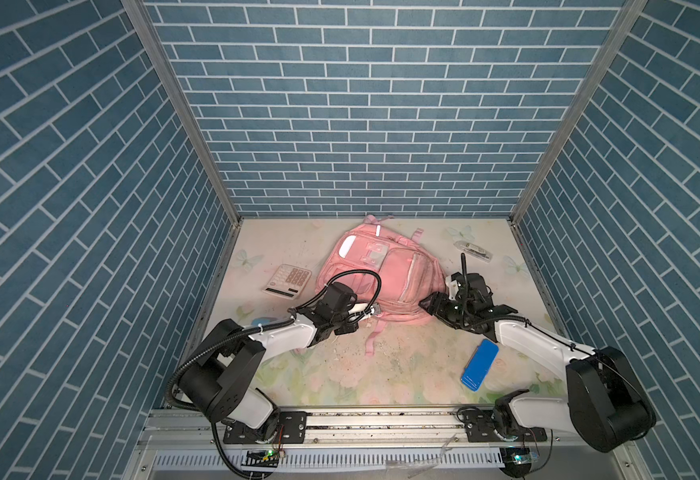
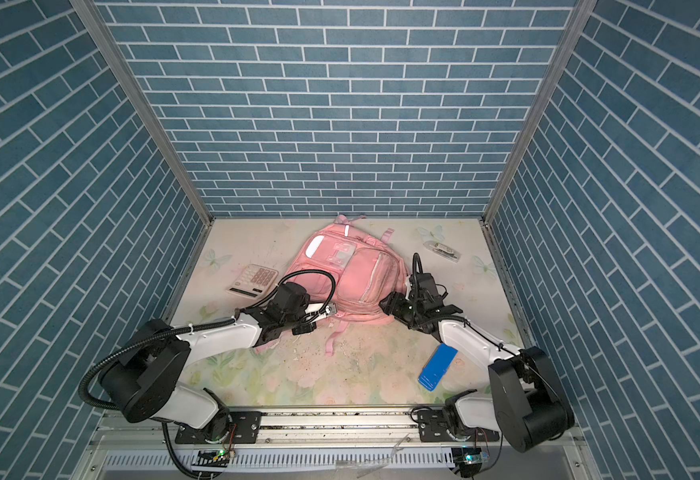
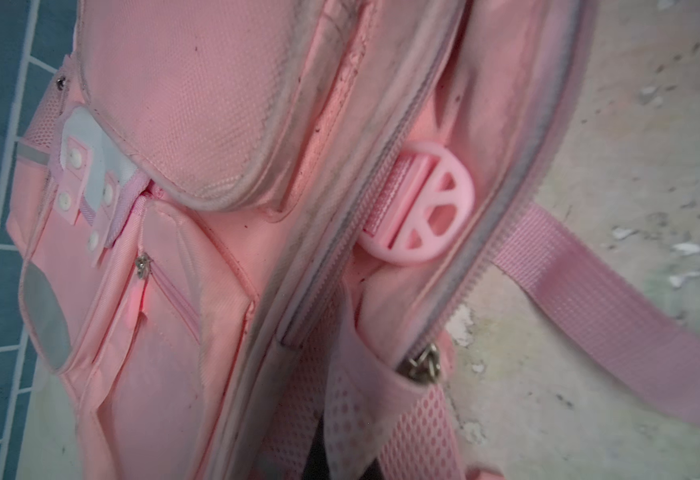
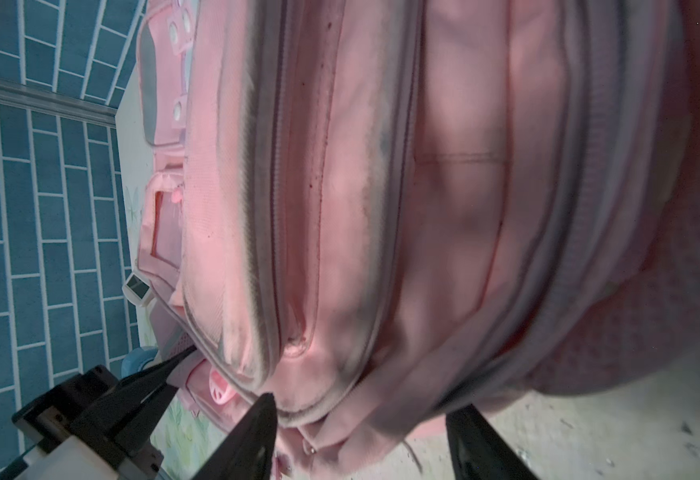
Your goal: Pack the student bag
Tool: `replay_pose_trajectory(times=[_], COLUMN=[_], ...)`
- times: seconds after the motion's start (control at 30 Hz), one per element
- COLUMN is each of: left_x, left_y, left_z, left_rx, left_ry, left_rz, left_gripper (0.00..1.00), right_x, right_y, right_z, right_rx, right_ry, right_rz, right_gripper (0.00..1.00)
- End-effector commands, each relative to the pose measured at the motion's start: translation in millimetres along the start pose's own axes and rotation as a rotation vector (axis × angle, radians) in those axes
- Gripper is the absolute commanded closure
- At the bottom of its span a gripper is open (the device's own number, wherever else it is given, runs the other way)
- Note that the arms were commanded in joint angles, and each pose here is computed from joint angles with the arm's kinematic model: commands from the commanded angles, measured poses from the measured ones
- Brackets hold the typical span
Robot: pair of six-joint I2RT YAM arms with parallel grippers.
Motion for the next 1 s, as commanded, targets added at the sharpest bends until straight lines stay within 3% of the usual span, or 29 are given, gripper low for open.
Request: replay_pose_trajectory(times=[0.0, 0.13, 0.3, 0.4, 0.7, 0.87, 0.97], left_x=[-37, -62, -81, -91, -121, -131, -135], left_y=[-14, -24, -20, -18, -17, -15, -15], left_z=[-17, -25, -29, -32, -48, -56, -59], left_rx=[0.125, 0.150, 0.170, 0.185, 0.251, 0.277, 0.291], left_ry=[-0.081, -0.112, -0.143, -0.146, -0.219, -0.264, -0.289], left_rz=[-0.186, -0.288, -0.490, -0.564, -0.687, -0.754, -0.765], left_gripper=[1.00, 1.00, 1.00, 1.00, 1.00, 1.00, 1.00], right_x=[-24, -42, -42, -28, 28, 65, 75], right_y=[12, 19, 28, 28, 48, 66, 70], right_z=[-11, -33, -88, -108, -94, -76, -69], right_rx=[0.011, 0.083, 0.165, 0.153, 0.013, 0.008, 0.029], right_ry=[-0.067, -0.162, -0.527, -0.673, -0.639, -0.674, -0.701], right_rz=[-0.147, -0.291, -0.586, -0.713, -0.971, -1.186, -1.234], right_gripper=[0.36, 0.36, 0.35, 0.40, 0.47, 0.48, 0.50])
Point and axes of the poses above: each gripper's point midway between its finger pads, its own z axis out along the fingers, its own y axis along the line the jaws close on, x = y × z, the point moved 6 cm from there along -z, back along the fingers, and after that the axes turned 10 degrees about -z, right-handed, at the moved point
